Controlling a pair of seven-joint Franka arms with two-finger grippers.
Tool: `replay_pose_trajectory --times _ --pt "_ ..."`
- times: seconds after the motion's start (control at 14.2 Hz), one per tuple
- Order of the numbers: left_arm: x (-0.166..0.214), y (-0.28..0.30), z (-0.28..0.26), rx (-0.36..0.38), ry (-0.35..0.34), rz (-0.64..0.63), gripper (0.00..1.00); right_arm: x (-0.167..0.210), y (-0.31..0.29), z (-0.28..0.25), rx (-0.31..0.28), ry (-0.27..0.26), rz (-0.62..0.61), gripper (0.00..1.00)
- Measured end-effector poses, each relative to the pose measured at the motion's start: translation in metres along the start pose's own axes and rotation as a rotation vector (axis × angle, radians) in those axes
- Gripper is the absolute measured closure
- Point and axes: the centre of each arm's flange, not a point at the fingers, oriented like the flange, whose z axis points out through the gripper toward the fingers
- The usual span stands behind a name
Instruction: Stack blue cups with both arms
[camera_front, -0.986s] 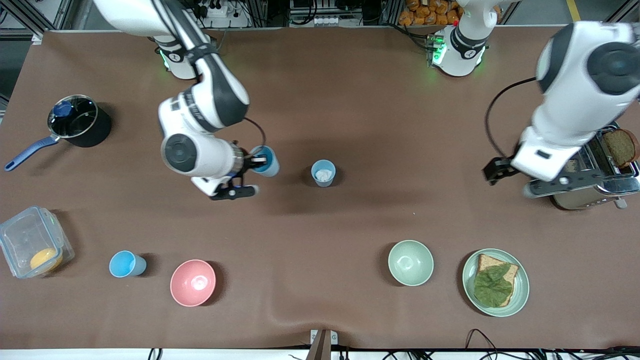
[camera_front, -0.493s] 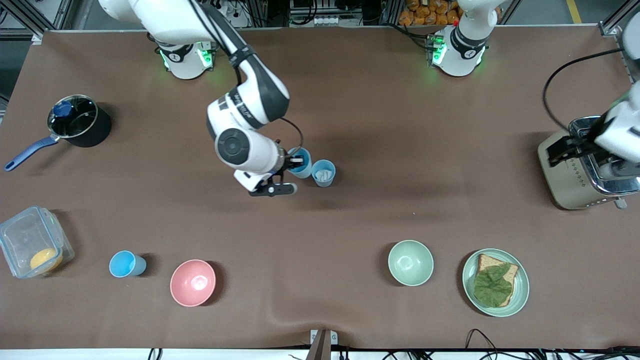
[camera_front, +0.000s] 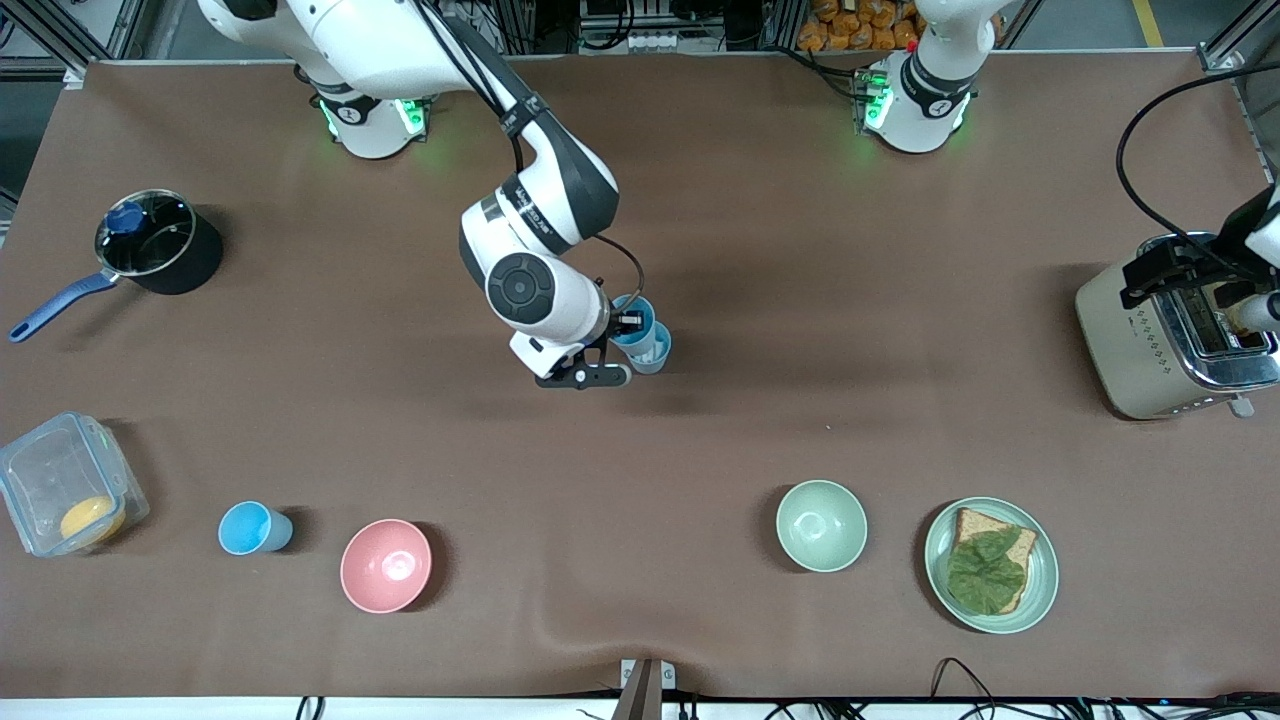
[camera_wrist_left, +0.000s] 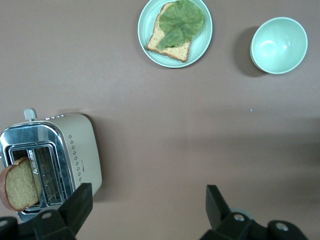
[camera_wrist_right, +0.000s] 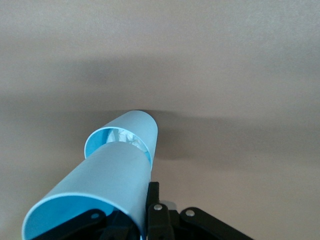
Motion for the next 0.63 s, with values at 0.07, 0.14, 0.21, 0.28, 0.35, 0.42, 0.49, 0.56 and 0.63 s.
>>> replay_pose_trajectory --times 0.07,0.14,0.21,0.28,0.35,0.42,0.49,0.56,0.63 --pt "-0.003 0.003 -0.003 0.004 -0.006 0.003 0.0 0.001 -0.001 0.002 0.0 0.001 0.0 0.96" --pt "-0.006 0.004 -0.008 0.009 -0.006 0.001 0.0 0.001 -0.001 0.004 0.0 0.002 -0.001 0.96" --pt "-0.009 0.002 -0.012 0.012 -0.003 -0.004 0.0 0.001 -0.002 0.007 0.0 0.004 -0.002 0.96" --pt "-0.011 -0.001 -0.014 0.013 -0.005 -0.011 0.0 0.0 -0.004 0.009 -0.001 0.005 -0.006 0.96" --pt "-0.013 -0.003 -0.015 0.014 -0.009 -0.015 0.0 -0.002 -0.007 0.012 -0.003 0.005 -0.01 0.96" --pt "-0.014 -0.004 -0.015 0.014 -0.013 -0.017 0.0 -0.003 -0.01 0.016 -0.004 0.005 -0.013 0.96" --pt "-0.014 -0.003 -0.015 0.014 -0.016 -0.015 0.0 -0.004 -0.011 0.019 -0.005 0.005 -0.016 0.96" --pt "-0.014 -0.002 -0.015 0.014 -0.018 -0.012 0.0 -0.004 -0.012 0.021 -0.006 0.006 -0.017 0.96" --pt "-0.015 0.0 -0.015 0.015 -0.019 -0.01 0.0 -0.004 -0.013 0.023 -0.006 0.008 -0.018 0.96"
